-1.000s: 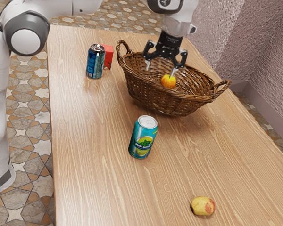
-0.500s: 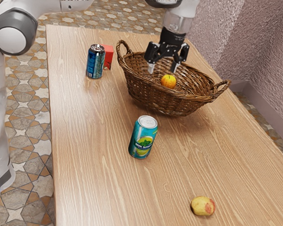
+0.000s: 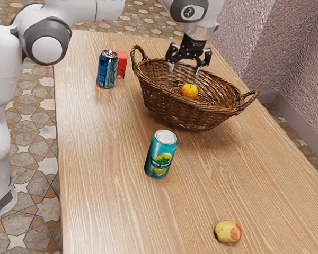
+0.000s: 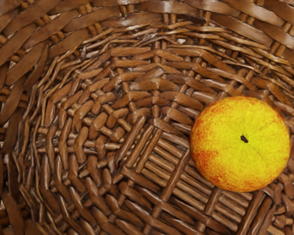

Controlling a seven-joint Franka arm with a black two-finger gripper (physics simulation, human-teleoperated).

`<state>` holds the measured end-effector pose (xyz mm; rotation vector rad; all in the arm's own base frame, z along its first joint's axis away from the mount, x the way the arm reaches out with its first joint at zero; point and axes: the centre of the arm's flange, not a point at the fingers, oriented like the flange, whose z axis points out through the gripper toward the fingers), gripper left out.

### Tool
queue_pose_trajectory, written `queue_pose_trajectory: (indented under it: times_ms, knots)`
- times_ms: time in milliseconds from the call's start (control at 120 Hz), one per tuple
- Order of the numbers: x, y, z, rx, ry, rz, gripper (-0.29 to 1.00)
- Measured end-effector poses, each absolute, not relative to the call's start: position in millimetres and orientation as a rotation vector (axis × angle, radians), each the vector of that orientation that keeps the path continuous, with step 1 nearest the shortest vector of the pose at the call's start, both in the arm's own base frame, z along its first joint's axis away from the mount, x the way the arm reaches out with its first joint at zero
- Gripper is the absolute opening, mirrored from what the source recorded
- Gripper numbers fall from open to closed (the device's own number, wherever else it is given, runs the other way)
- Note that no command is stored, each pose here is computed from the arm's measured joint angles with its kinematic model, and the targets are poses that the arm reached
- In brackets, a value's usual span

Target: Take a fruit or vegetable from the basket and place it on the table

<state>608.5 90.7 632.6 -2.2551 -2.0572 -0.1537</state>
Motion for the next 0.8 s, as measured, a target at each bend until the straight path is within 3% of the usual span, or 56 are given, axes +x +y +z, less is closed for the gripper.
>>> queue_pose_trajectory:
  times_ms: [800]
  knots:
    - [677, 144, 555, -2.718, -1.414, -0.33, 0.7]
